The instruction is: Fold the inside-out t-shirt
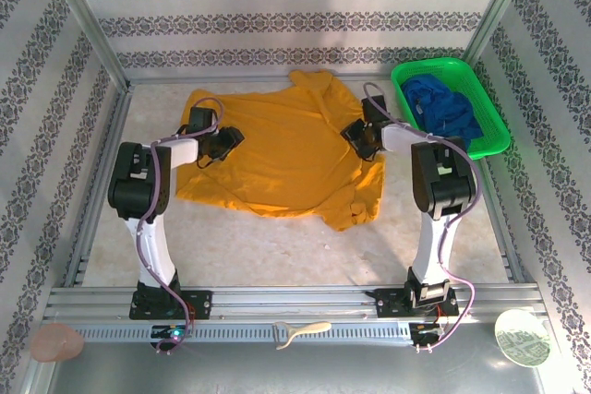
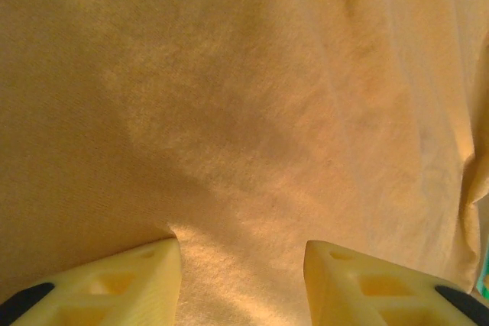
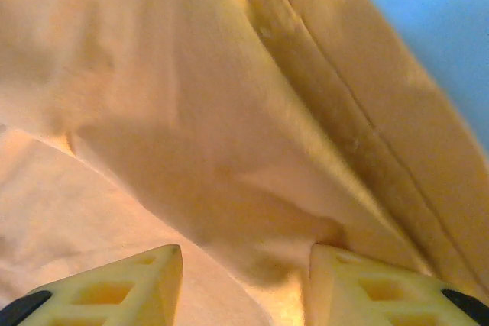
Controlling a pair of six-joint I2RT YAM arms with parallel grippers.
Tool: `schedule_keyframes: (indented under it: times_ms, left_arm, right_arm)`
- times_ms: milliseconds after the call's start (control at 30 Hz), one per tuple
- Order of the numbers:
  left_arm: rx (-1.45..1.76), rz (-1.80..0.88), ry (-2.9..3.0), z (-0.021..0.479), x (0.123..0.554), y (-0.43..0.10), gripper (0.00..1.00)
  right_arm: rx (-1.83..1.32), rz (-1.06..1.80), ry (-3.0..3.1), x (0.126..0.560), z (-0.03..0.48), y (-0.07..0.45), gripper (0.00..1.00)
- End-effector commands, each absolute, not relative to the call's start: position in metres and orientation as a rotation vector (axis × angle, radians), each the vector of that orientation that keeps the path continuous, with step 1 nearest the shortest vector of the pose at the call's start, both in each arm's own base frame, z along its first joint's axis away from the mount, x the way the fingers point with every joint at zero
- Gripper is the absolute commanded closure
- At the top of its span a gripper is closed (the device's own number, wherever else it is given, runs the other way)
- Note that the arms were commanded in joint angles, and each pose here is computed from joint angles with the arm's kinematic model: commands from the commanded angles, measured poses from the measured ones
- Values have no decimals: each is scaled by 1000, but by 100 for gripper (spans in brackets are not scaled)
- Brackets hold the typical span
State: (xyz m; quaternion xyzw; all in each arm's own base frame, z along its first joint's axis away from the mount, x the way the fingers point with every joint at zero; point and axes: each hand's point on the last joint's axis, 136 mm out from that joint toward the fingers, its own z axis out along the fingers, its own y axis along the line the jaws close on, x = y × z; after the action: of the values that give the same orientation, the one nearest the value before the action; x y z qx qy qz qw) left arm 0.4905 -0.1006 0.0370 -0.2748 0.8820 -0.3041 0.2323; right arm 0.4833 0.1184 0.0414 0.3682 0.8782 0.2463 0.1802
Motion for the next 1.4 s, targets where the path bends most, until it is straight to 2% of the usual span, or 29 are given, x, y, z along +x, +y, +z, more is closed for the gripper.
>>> schedule_keyframes:
  times_ms: [0,100,167,333,467,633,767,833,900,933,1000,1033,1367]
  left_arm:
    - [-774,-795,2401,38,504,-90,54]
    - [-722,-818,2379,62,508,-94,54]
    - [-702,-854,2359,77,504,-100,53]
    - [-626,-926,2375,96,478,-129,52]
    - [-599,-963,2402,90,458,-149,51]
    - [-627,-1001,2451,65,446,-167,51]
    - [-664,-974,2462,45,442,-168,51]
    - [-681,-953,2472,38,439,-165,51]
    - [-699,-937,2481,31,436,-164,51]
    - [-714,-926,2484,27,434,-163,51]
    - [-747,-909,2489,19,430,-160,51]
    - [-770,-897,2490,15,428,-157,51]
    - [-885,-841,2477,-2,416,-145,52]
  right_arm:
    - [846,752,2456,494,90,123,53]
    - [688,728,2428,467,131,121,52]
    - [676,672,2427,434,140,113,50]
    - [688,516,2491,340,109,95,43]
    - [636,429,2540,285,91,95,40]
    - [581,352,2587,255,70,102,39]
    - [536,313,2615,256,63,109,40]
    - [504,296,2628,261,61,113,43]
    - [489,268,2653,261,55,114,50]
    - [485,259,2665,260,52,114,59]
    - [489,252,2675,254,49,112,89]
    - [509,252,2670,249,49,110,100]
    - [856,357,2573,178,41,74,100]
